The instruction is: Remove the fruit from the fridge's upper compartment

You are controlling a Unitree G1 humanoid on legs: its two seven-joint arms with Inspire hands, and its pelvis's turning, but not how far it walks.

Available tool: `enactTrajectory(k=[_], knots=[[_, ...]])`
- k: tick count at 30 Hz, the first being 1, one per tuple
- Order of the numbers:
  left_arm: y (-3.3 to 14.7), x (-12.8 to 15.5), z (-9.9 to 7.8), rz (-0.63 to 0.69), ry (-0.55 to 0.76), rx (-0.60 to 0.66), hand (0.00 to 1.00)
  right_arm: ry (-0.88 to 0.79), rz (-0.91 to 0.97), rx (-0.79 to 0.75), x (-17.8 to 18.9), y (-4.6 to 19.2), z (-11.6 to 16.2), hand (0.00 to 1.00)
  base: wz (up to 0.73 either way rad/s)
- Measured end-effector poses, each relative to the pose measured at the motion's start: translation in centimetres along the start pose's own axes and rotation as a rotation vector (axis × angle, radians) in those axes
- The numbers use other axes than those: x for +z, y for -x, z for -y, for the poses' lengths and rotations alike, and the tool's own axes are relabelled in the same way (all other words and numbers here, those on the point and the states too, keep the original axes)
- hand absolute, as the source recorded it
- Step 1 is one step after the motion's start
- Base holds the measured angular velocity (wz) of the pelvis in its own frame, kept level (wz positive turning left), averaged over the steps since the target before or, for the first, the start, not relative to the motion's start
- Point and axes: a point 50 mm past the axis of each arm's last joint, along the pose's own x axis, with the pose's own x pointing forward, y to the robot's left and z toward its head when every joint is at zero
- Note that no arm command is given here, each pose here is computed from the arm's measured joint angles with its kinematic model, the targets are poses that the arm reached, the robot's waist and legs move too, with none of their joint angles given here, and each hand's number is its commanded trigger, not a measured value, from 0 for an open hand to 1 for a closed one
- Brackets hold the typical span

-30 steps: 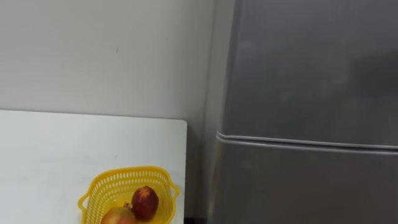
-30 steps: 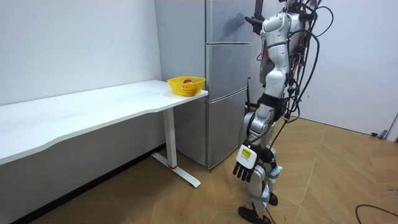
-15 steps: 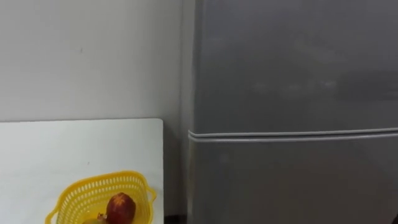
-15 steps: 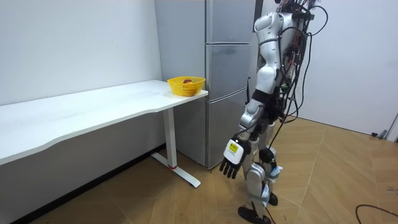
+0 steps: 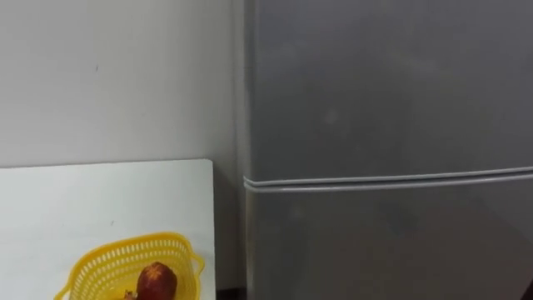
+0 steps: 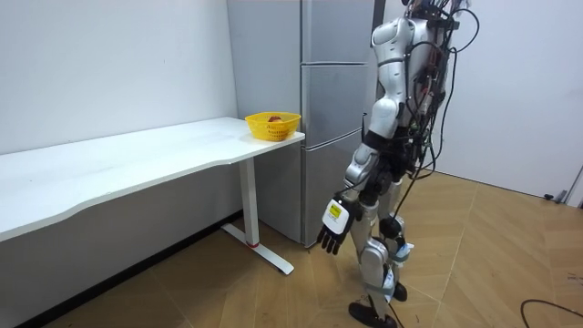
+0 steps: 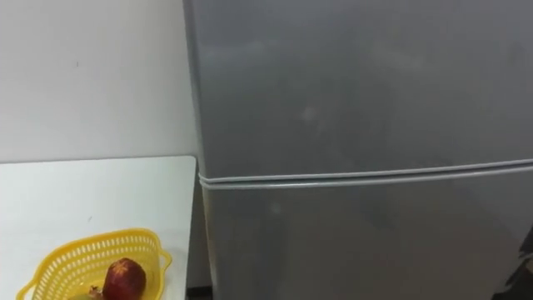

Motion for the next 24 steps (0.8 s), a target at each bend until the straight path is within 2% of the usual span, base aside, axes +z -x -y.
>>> enactTrajectory(k=[5, 10, 14, 16, 18, 24], knots=[[0.0, -0.3, 0.1, -0.022, 0.005, -0.001, 0.0, 0.228, -0.074, -0.055, -3.3, -0.1, 2.5, 0.0, 0.03], [0.1, -0.9, 0.9, -0.071, 0.017, -0.023, 0.0, 0.33, -0.231, -0.111, -6.0, 0.1, 6.2, 0.0, 0.17], [0.1, -1.5, 1.3, -0.122, 0.017, -0.051, 0.0, 0.671, -0.301, -0.062, -7.7, 0.6, 7.7, 0.0, 0.0], [0.1, -1.4, 1.4, -0.13, 0.014, -0.064, 0.0, 0.799, -0.302, -0.02, -7.9, 0.7, 7.5, 0.0, 0.0], [-0.1, -1.1, 1.8, -0.137, -0.006, -0.087, 0.0, 0.929, -0.285, 0.061, -8.2, 0.8, 6.2, 0.0, 0.0], [-0.3, -0.4, 2.8, -0.144, -0.087, -0.139, 0.0, 1.17, -0.255, 0.277, -9.4, 1.4, 3.2, 0.0, 0.0]])
